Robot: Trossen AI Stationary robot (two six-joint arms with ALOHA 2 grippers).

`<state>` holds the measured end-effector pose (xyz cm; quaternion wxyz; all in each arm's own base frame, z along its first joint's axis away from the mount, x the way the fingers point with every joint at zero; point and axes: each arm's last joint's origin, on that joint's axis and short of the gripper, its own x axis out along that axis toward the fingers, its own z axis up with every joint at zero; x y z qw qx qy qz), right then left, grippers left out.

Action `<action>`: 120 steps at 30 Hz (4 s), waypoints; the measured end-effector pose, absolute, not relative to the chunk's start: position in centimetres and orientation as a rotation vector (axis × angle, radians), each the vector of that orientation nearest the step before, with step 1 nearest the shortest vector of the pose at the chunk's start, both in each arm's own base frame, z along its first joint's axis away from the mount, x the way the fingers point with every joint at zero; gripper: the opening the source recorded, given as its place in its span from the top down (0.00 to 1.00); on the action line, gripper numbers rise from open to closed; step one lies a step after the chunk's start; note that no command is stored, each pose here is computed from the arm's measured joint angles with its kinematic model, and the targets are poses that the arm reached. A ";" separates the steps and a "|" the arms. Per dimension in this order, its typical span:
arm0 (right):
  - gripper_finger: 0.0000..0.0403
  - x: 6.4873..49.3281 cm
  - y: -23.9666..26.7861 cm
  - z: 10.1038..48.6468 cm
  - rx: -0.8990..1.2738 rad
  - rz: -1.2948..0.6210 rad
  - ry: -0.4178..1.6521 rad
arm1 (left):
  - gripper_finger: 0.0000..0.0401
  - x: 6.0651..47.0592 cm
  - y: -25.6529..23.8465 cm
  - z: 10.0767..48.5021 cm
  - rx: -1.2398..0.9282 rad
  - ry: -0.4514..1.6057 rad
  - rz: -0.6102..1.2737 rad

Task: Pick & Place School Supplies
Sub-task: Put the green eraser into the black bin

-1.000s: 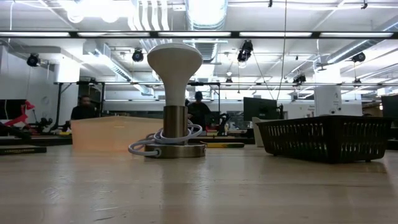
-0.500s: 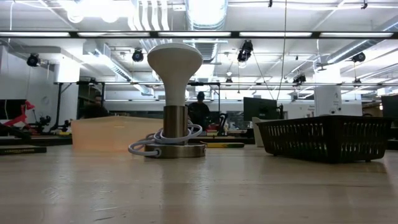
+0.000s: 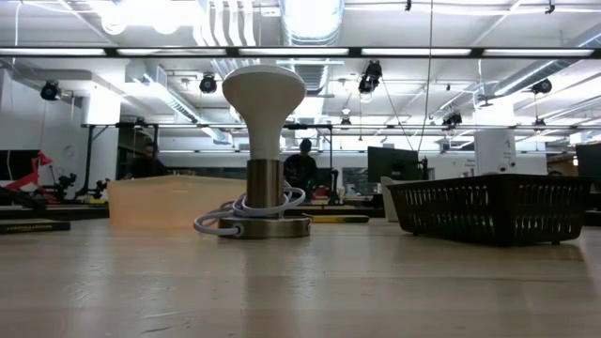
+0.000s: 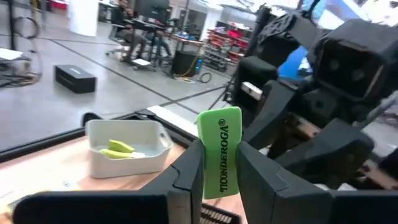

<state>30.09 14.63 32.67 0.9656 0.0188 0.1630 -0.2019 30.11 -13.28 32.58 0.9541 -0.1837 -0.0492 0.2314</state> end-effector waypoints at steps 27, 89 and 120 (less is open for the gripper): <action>0.72 32.3 14.8 31.9 -0.003 -0.473 0.248 | 0.76 30.9 -12.1 32.7 -0.392 -0.103 0.385; 0.92 32.3 14.8 31.6 0.002 -0.420 0.280 | 0.75 30.9 -12.2 32.5 -0.411 -0.102 0.358; 0.93 32.3 14.8 31.7 0.004 -0.418 0.276 | 0.75 30.5 -12.1 33.0 -0.514 -0.124 0.318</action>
